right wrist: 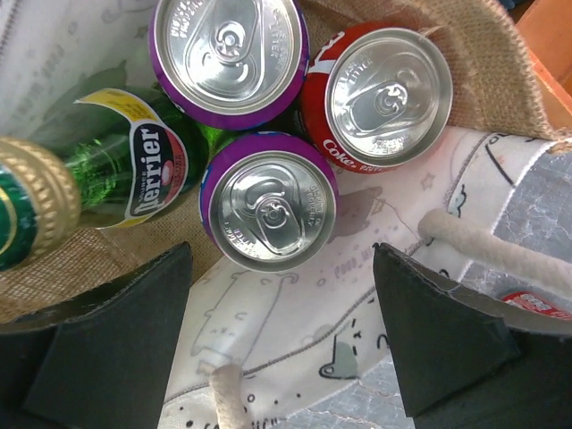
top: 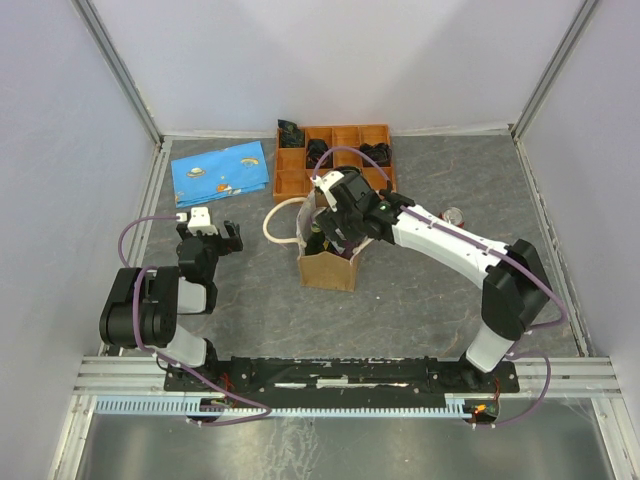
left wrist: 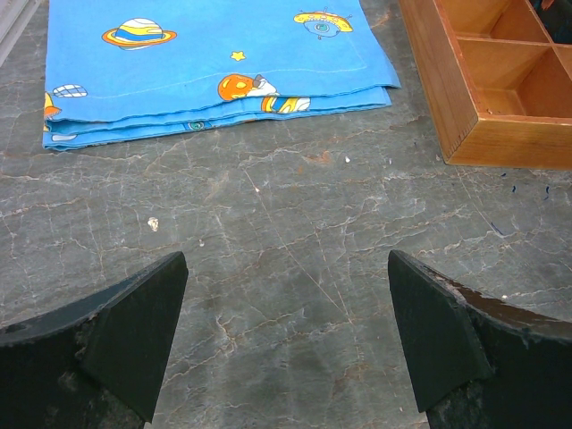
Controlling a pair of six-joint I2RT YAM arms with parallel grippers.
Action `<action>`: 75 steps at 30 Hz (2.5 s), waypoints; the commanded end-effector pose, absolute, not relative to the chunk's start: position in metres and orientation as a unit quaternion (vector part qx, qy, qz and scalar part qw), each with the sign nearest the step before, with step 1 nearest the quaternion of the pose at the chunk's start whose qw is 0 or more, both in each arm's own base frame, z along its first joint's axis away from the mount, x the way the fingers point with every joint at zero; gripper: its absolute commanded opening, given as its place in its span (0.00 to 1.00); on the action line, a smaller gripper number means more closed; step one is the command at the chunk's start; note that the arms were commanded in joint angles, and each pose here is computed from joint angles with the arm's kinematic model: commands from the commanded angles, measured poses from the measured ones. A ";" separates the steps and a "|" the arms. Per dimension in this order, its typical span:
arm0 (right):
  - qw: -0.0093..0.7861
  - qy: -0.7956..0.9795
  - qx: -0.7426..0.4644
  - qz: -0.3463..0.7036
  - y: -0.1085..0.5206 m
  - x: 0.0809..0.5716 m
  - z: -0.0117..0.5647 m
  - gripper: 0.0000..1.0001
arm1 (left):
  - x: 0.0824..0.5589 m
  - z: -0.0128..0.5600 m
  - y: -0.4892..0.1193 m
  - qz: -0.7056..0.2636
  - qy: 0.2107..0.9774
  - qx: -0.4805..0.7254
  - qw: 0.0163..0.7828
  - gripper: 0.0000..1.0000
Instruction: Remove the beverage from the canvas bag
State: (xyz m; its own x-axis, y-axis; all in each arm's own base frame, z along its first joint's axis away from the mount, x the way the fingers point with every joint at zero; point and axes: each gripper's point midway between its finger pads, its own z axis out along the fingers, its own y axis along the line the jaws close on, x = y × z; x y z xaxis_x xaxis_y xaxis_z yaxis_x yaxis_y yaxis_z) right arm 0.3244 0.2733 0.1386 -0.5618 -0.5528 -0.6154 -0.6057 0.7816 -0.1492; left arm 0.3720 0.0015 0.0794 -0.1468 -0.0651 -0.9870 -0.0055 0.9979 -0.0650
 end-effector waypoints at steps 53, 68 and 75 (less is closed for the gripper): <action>0.535 0.802 -0.256 0.064 0.277 0.360 0.291 0.00 | 0.376 0.092 0.003 -0.009 0.742 -0.011 0.670 0.99; 0.728 0.679 -0.077 -0.058 0.164 0.350 0.445 0.00 | 0.376 0.092 0.003 -0.009 0.742 -0.011 0.670 0.99; 0.684 0.719 -0.007 -0.126 0.107 0.374 0.406 0.00 | 0.376 0.092 0.003 -0.009 0.741 -0.010 0.671 0.99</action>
